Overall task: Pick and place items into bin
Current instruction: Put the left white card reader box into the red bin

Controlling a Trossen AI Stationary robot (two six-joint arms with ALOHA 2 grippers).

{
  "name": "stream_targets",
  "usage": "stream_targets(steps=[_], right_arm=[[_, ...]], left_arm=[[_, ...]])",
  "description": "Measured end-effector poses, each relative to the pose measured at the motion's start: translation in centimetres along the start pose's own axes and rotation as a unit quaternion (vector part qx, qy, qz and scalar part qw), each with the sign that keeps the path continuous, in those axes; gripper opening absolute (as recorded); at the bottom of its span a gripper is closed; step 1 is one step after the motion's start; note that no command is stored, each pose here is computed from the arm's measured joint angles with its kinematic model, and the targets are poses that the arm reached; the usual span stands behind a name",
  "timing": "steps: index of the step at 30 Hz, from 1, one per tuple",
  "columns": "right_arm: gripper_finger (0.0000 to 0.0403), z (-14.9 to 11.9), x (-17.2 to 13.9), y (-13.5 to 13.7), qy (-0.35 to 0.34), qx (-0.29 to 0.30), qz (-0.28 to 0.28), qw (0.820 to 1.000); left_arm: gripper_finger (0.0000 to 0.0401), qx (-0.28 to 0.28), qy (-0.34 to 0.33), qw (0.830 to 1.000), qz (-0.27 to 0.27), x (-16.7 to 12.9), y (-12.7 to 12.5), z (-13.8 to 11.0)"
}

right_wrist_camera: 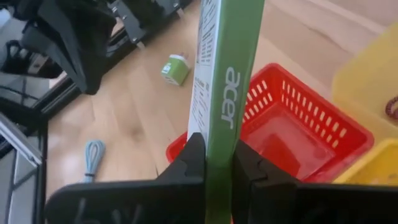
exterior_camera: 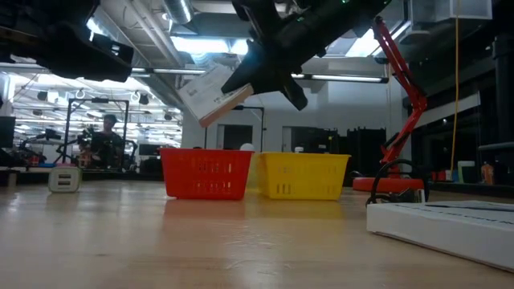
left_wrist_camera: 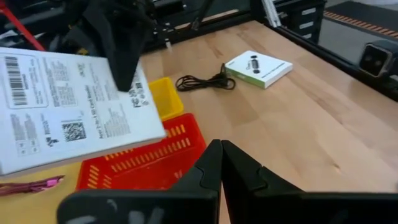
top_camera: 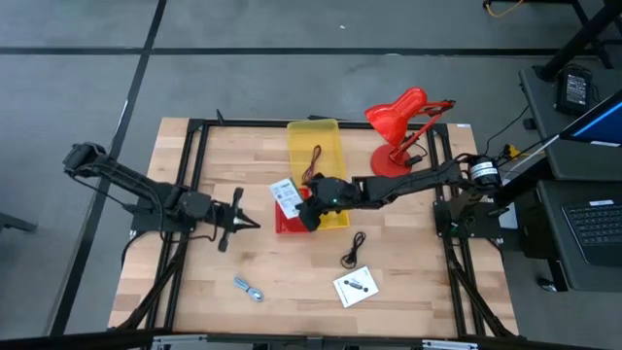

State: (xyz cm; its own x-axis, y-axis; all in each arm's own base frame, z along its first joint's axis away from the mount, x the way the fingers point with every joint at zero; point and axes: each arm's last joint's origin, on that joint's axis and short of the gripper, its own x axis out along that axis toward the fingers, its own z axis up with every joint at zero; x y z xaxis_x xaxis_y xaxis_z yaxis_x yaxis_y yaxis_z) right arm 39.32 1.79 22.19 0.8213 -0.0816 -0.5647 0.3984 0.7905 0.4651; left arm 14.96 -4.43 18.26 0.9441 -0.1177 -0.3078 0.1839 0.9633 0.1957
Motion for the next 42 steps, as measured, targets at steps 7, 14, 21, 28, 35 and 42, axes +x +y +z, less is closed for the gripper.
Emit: stream_targets(steps=[7,14,21,28,35,42], right_arm=[[0.0017,-0.2,0.0,-0.1,0.007,0.083,-0.007,0.996],[0.0017,-1.6,0.7,0.5,0.002,0.153,-0.028,0.988],[0.0017,-3.5,1.5,1.2,-0.001,0.182,-0.053,0.982],[0.0017,-3.7,1.5,1.1,-0.002,0.204,-0.080,0.976],[0.0017,-2.5,2.6,2.4,0.019,0.180,-0.109,0.977],[0.0017,-1.4,2.9,3.3,0.037,0.163,-0.155,0.974]], left_arm=[[0.0002,-0.003,0.003,1.000,0.013,0.0,0.3,-0.1],[0.0002,-0.003,0.003,1.000,0.013,0.0,0.3,-0.1],[0.0002,-0.003,0.003,1.000,0.013,0.0,0.3,-0.1],[0.0002,-0.003,0.003,1.000,0.013,0.0,0.3,-0.1],[0.0002,-0.003,0.003,1.000,0.013,0.0,0.3,-0.1],[0.0002,-0.003,0.003,1.000,0.013,0.0,0.3,-0.1]])
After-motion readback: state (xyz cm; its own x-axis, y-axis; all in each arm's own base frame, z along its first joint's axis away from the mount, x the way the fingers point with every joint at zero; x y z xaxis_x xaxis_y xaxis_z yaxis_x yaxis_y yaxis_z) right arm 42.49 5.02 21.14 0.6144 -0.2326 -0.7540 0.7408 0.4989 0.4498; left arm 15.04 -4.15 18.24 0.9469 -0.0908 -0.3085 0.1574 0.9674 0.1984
